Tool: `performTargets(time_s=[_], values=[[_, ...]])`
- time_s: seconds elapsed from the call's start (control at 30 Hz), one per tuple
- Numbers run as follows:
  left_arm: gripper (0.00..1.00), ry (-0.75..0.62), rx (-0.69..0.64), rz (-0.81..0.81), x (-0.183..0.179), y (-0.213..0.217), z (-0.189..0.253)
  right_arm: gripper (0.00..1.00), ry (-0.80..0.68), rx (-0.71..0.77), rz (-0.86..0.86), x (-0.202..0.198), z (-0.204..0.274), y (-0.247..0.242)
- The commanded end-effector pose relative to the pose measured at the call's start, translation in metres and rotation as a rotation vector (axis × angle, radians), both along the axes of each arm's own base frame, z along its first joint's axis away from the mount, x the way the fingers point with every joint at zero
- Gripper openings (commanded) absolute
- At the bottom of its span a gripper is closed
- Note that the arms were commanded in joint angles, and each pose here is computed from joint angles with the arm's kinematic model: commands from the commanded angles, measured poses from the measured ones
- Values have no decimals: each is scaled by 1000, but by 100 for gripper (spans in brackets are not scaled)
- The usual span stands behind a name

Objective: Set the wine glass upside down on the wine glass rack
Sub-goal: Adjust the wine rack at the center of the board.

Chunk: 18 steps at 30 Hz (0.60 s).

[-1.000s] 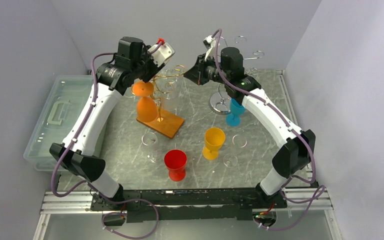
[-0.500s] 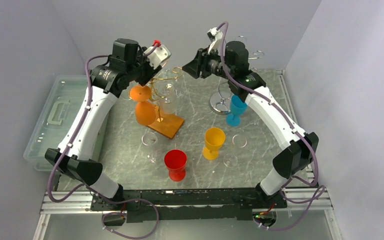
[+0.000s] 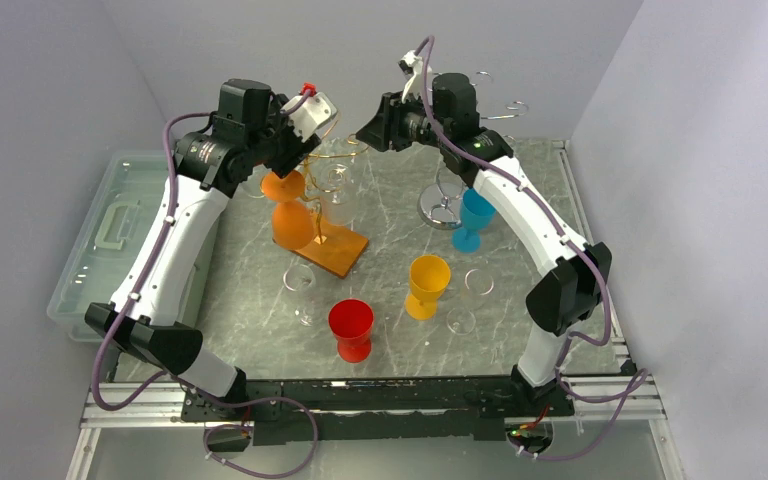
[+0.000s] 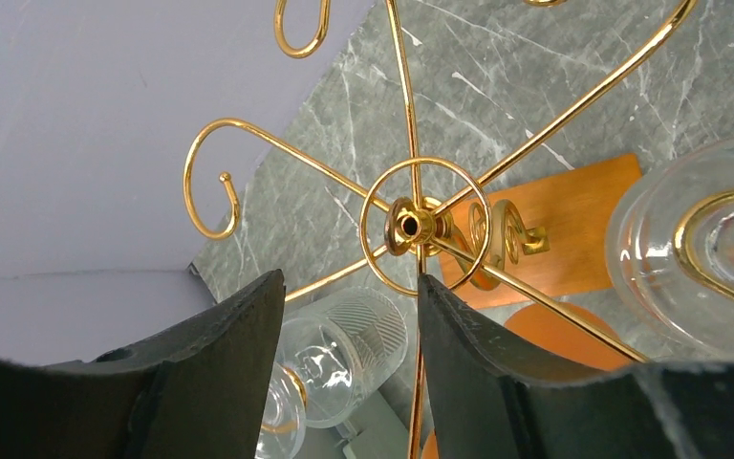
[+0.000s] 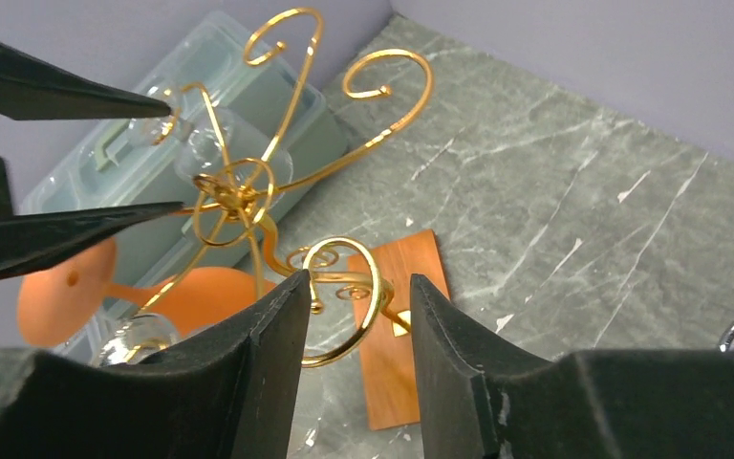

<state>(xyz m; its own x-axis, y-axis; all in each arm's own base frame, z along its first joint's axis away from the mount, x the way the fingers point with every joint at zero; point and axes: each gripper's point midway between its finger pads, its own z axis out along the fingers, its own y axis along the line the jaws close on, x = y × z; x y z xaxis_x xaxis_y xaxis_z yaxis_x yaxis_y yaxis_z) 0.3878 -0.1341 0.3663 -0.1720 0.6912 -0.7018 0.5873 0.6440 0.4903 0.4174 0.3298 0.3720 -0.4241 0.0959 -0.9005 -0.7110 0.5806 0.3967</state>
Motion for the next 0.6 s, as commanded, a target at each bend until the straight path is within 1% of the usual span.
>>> performTargets(time_s=[0.0,0.07,0.17,0.33,0.47,0.57], values=[[59,-88,-6,-14,-8,5,30,44,-15,33,14,-1,19,2],[59,-99,22,18,-5,12,30,42,-10,35,17,-2,17,2],[58,-96,45,23,-4,15,27,35,2,38,21,-4,13,3],[56,-87,75,27,2,17,22,14,21,68,51,-10,12,5],[56,-72,61,19,10,12,18,7,45,83,63,-14,7,7],[55,-46,29,1,13,3,16,5,48,86,53,-16,6,4]])
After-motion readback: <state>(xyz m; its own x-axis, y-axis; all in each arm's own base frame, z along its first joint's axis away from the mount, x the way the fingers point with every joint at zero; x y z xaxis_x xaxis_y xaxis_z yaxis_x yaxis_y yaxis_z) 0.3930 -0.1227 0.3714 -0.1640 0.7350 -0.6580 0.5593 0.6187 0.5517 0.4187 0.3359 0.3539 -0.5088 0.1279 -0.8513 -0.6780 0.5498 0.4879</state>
